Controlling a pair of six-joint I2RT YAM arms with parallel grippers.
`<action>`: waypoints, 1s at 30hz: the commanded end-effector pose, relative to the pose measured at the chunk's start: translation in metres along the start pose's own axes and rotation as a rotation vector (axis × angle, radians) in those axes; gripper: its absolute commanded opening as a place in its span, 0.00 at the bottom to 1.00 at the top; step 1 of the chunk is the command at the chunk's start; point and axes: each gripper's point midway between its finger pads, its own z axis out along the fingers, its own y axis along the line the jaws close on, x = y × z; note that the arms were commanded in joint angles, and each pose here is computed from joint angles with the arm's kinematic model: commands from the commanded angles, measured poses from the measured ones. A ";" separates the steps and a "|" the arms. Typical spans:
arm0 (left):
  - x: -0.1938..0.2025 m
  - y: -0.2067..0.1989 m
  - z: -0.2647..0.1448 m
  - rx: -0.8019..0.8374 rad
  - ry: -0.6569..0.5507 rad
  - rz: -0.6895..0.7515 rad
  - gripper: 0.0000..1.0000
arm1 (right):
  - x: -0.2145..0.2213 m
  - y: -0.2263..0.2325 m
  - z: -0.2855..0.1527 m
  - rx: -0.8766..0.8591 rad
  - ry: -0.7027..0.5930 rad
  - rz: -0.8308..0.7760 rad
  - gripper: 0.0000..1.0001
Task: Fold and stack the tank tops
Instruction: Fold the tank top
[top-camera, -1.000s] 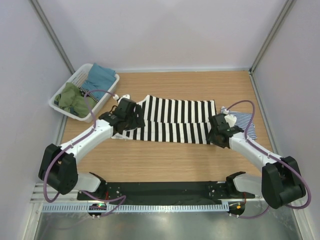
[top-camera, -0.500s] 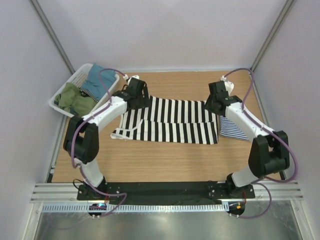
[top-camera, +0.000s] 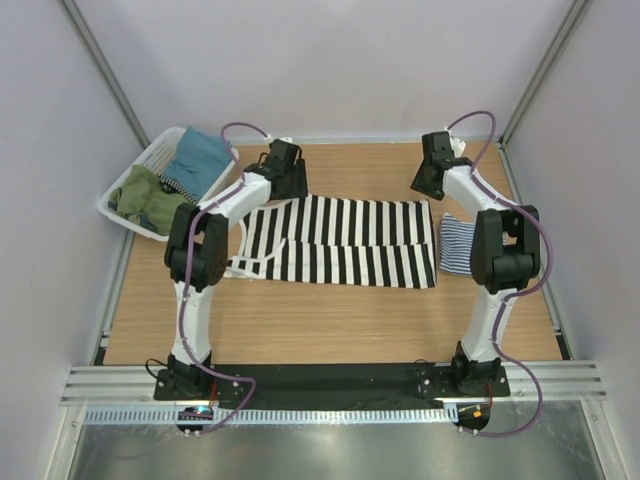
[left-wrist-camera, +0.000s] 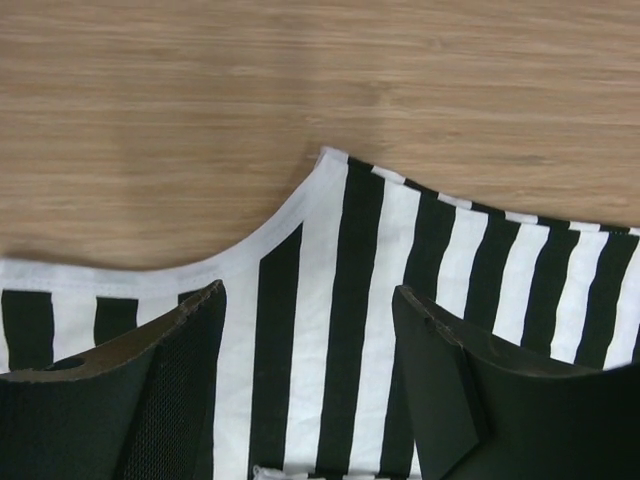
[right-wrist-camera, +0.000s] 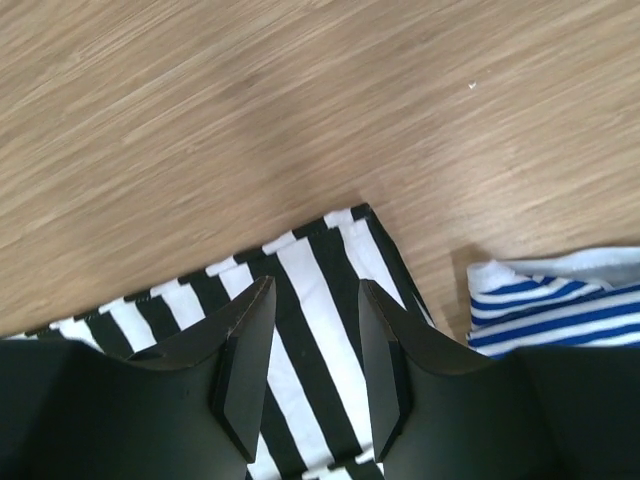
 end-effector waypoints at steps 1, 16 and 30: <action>-0.025 -0.013 0.007 0.044 -0.059 0.019 0.69 | -0.020 0.005 0.005 -0.006 -0.036 -0.011 0.45; -0.025 -0.006 0.066 0.030 0.016 -0.032 0.58 | -0.016 -0.015 0.045 0.044 -0.009 0.011 0.44; -0.015 -0.016 0.081 0.077 0.051 -0.058 0.32 | -0.001 -0.011 0.070 0.039 0.044 0.001 0.24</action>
